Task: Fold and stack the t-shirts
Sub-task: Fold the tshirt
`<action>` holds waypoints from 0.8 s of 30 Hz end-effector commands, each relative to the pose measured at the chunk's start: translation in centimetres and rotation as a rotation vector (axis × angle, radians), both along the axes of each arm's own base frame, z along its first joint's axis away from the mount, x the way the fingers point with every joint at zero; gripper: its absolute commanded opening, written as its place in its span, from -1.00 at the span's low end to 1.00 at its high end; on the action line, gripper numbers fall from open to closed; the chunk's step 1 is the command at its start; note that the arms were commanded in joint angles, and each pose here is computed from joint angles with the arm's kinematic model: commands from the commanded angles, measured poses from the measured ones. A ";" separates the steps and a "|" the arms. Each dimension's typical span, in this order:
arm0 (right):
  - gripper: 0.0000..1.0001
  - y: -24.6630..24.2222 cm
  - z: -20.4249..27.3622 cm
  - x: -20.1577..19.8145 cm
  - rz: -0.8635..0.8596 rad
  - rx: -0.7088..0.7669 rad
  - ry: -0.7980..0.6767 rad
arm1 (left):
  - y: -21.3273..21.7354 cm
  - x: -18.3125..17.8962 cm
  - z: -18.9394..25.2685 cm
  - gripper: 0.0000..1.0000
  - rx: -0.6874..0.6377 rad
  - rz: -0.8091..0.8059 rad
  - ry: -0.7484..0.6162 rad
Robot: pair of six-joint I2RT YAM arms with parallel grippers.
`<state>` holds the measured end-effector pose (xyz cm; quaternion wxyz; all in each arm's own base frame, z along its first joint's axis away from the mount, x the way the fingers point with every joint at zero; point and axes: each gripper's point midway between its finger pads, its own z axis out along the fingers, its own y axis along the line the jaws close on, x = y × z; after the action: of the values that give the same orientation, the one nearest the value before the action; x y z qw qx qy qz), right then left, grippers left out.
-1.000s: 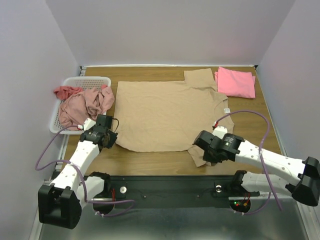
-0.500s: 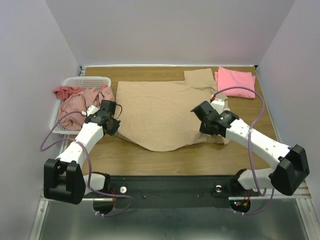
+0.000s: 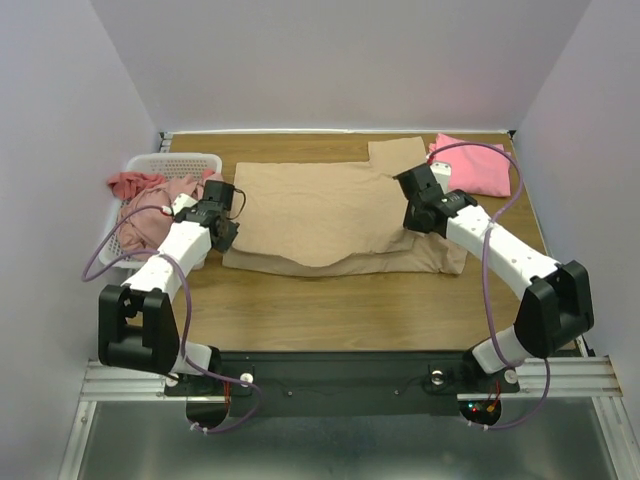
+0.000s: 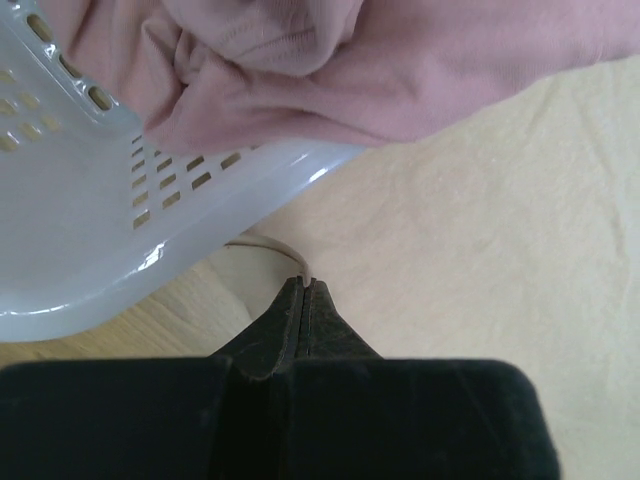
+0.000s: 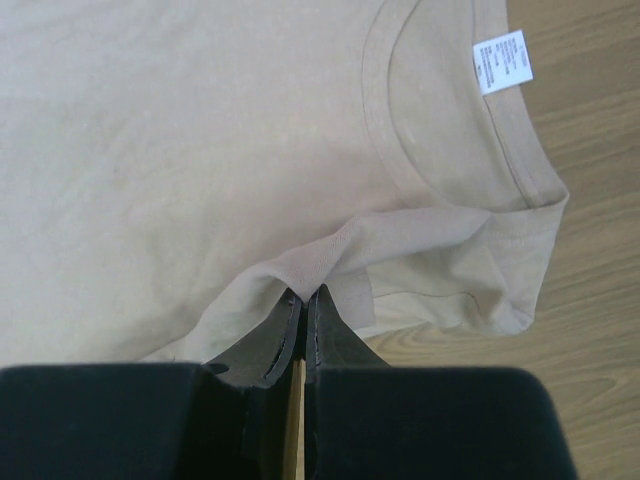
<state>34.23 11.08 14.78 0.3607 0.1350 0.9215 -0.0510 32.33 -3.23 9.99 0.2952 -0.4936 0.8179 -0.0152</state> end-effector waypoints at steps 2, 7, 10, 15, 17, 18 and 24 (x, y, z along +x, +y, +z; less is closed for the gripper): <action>-0.99 0.4 2.3 2.7 0.038 0.012 -0.079 | 1.2 2.3 2.7 -1.00 0.043 0.049 -0.077; -0.99 0.0 2.1 3.6 0.029 0.014 -0.078 | 1.7 3.2 2.5 -1.00 0.066 0.063 -0.061; -0.99 -0.3 1.9 4.3 0.029 0.008 -0.070 | 1.7 3.9 2.1 -1.00 0.067 0.063 -0.055; -0.99 -0.3 1.5 5.5 0.040 0.005 -0.065 | 1.9 4.6 1.5 -1.00 0.078 0.068 -0.040; -0.99 -0.4 1.2 6.1 0.041 -0.003 -0.058 | 2.0 5.0 1.5 -1.00 0.085 0.072 -0.038; -0.99 -0.4 1.3 6.4 0.039 -0.003 -0.061 | 2.0 5.1 1.2 -1.00 0.088 0.072 -0.026; -0.99 -0.3 0.1 8.2 0.034 -0.013 -0.038 | 2.0 5.7 -0.1 -0.88 0.093 0.080 0.010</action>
<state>39.77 10.29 13.21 0.3469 0.1147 0.9289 -0.0604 37.08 -2.21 9.11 0.2982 -0.5045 0.8100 0.0208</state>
